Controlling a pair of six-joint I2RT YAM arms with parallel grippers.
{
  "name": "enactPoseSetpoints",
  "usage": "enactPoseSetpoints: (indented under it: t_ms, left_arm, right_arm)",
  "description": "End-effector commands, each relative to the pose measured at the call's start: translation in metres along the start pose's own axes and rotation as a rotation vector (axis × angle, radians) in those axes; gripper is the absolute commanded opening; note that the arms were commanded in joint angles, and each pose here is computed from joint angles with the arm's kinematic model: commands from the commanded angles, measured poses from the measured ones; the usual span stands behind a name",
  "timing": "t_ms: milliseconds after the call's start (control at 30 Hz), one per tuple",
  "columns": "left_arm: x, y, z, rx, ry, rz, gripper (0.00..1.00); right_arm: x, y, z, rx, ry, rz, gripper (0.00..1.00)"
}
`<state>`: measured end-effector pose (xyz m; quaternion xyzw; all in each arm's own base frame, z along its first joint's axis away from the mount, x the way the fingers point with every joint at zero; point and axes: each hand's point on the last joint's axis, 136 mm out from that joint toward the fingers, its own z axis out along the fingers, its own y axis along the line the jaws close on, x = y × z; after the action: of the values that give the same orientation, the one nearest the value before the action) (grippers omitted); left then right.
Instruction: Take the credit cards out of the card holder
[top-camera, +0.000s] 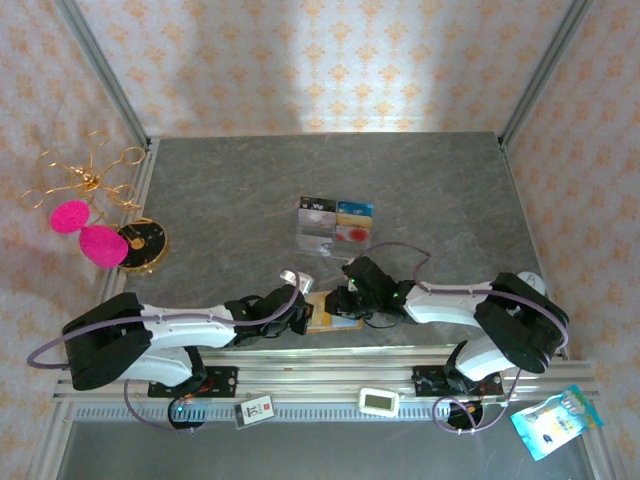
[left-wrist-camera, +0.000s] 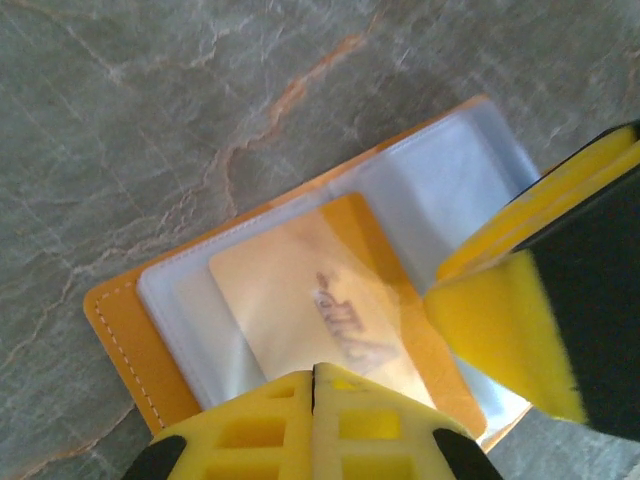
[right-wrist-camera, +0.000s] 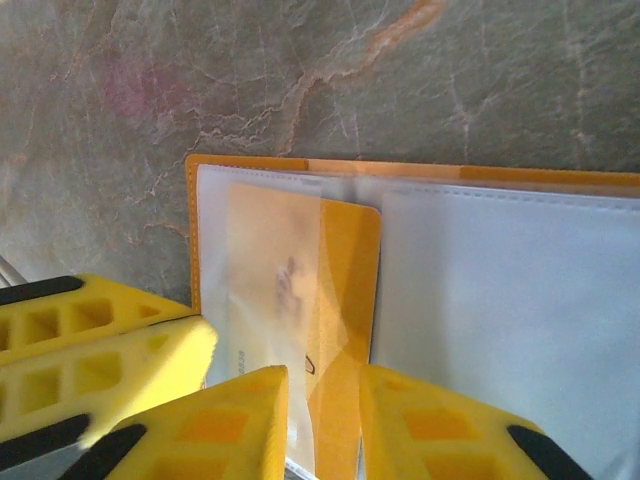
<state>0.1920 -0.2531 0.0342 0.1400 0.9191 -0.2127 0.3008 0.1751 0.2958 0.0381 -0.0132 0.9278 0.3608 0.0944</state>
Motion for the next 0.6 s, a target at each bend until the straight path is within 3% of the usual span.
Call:
enactPoseSetpoints:
  t_ms: [0, 567]
  left_arm:
    - [0.000, 0.007, 0.005, -0.043, 0.009, -0.005, 0.00]
    - [0.053, 0.037, 0.012, -0.100, 0.143, -0.063, 0.00]
  right_arm:
    - [0.000, -0.003, -0.004, 0.013, -0.018, -0.001, 0.25]
    - [0.004, -0.027, -0.001, 0.096, -0.025, 0.024, 0.24]
